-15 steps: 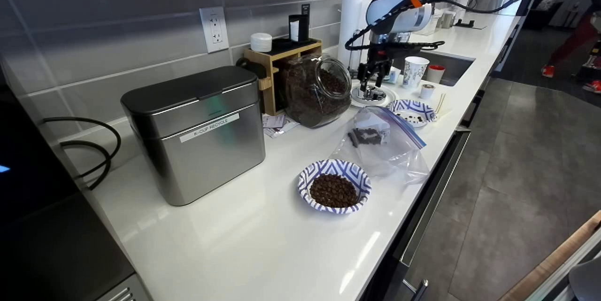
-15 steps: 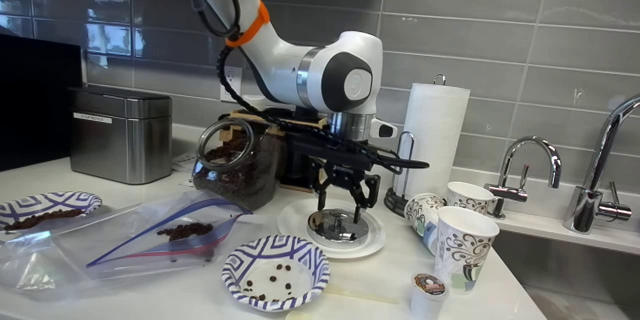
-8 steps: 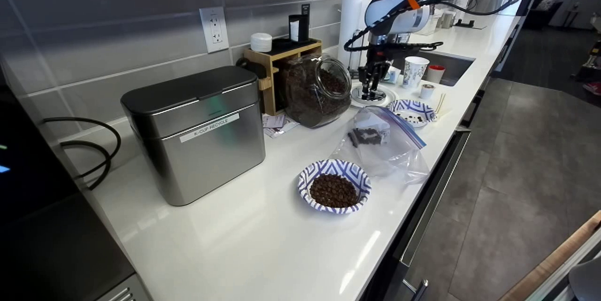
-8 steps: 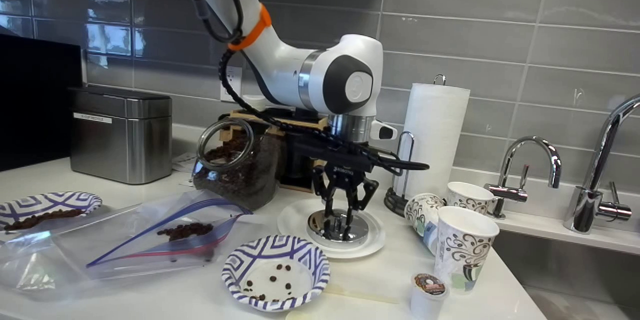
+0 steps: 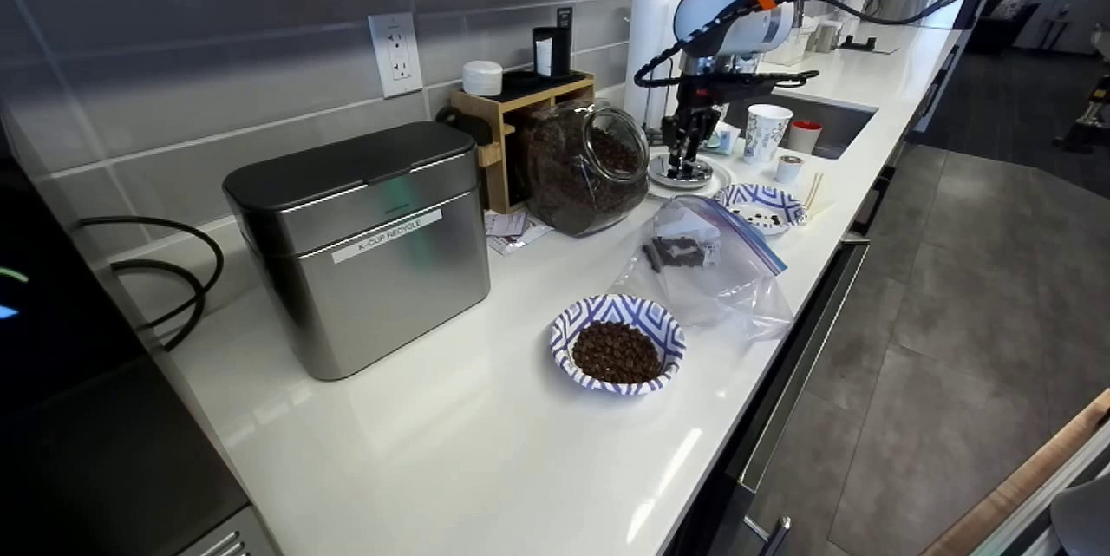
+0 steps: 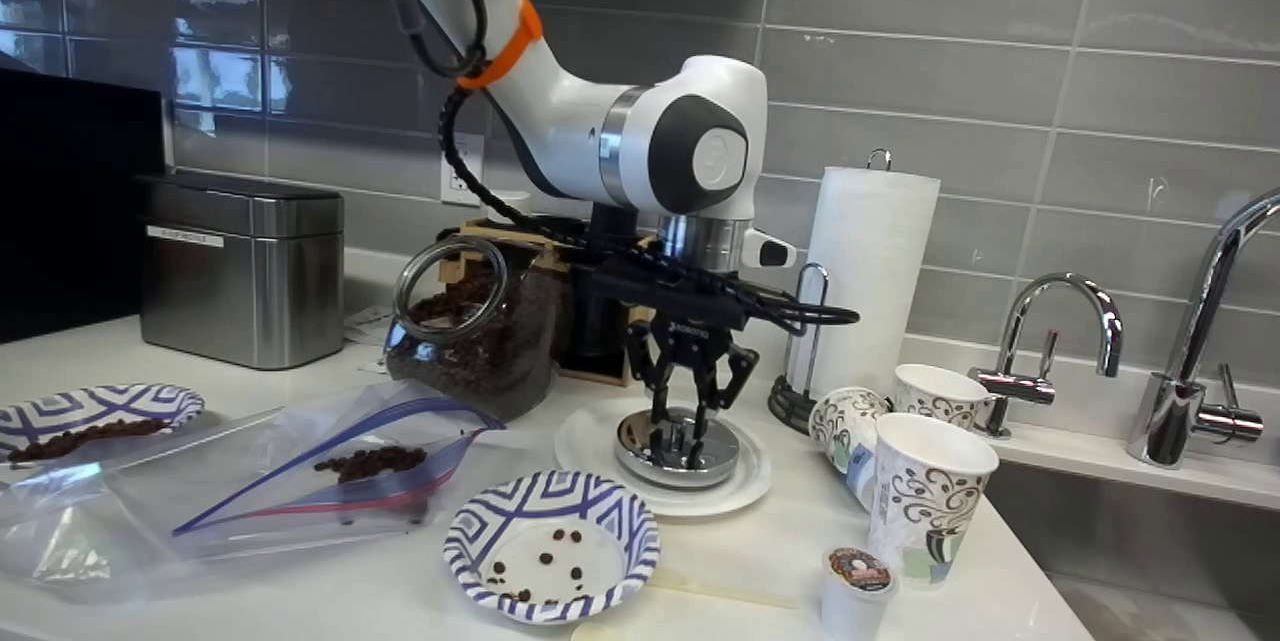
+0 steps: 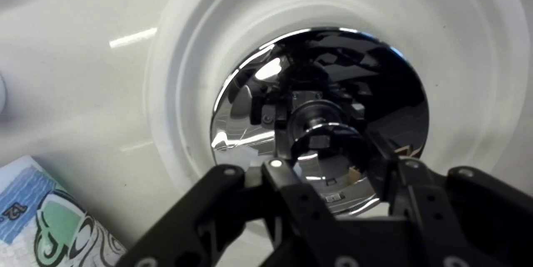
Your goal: Put the lid on the jar
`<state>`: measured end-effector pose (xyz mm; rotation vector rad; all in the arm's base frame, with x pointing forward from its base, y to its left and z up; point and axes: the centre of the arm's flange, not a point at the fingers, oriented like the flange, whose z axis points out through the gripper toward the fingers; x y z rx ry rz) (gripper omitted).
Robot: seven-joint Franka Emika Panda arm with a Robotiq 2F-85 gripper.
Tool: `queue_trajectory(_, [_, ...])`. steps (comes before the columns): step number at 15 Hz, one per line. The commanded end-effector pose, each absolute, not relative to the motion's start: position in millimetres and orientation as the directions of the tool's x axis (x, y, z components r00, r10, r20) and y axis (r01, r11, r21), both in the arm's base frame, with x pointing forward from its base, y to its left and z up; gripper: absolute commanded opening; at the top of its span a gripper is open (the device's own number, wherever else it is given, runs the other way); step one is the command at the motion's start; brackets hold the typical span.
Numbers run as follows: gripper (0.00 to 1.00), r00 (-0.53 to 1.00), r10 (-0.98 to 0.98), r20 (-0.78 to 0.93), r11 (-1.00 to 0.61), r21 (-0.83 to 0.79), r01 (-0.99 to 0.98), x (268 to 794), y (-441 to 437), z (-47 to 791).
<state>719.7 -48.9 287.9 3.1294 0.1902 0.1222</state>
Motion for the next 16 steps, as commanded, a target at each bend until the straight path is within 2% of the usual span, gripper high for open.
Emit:
queue_trajectory(1, [0.21, 0.992, 0.087, 0.095, -0.996, 0.008, 0.086, 699, -42, 319])
queue_trajectory(16, [0.21, 0.962, -0.092, 0.259, -0.996, -0.014, -0.092, 550, 24, 435])
